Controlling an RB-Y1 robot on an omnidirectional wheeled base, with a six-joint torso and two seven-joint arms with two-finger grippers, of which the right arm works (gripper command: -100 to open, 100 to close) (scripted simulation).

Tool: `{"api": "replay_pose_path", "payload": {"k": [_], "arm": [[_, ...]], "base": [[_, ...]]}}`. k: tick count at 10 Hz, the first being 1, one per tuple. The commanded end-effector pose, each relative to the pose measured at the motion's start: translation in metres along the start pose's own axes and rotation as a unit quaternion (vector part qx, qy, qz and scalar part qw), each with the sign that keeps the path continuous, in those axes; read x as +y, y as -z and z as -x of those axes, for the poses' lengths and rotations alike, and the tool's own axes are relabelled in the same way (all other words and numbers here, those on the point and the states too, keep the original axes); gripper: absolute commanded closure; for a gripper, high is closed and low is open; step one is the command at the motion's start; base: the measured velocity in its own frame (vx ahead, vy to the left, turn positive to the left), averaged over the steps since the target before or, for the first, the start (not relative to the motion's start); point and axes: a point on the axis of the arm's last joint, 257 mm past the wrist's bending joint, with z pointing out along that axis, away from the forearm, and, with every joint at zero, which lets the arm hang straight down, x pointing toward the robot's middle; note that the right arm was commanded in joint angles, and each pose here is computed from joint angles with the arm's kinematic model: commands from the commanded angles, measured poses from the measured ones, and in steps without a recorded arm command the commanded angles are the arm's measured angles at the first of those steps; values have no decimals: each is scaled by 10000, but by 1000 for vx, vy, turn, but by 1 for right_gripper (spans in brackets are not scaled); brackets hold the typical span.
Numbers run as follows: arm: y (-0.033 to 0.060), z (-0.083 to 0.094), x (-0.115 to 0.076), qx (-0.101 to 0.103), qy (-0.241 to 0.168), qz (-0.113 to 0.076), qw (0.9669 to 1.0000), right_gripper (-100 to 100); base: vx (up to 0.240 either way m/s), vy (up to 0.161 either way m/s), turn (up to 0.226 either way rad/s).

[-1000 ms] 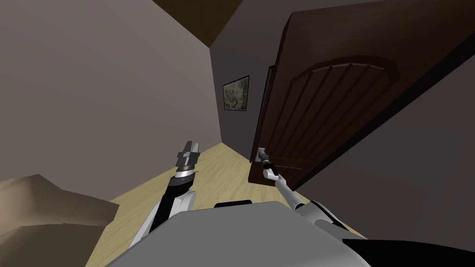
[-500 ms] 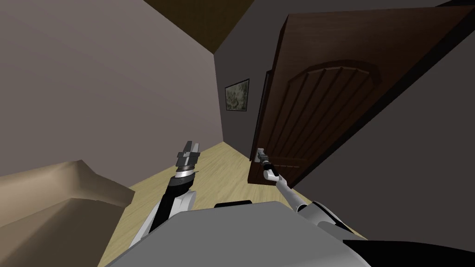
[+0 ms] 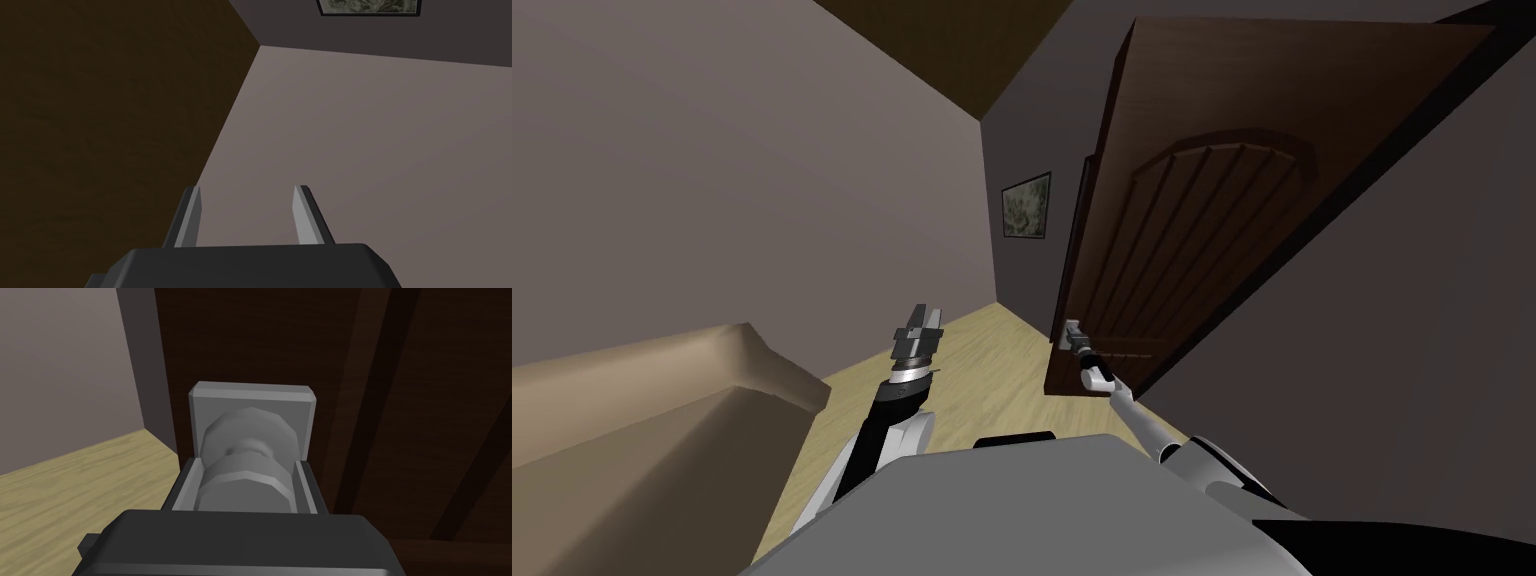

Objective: Pull the door open

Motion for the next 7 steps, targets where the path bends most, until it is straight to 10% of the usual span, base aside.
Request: {"api": "replay_pose_path", "payload": {"k": [1, 7], "arm": [[26, 2, -56, 9, -13, -112, 9999, 100], [100, 29, -162, -16, -9, -376, 9993, 100]], "base": [[-215, -75, 91], [-153, -60, 64]]}}
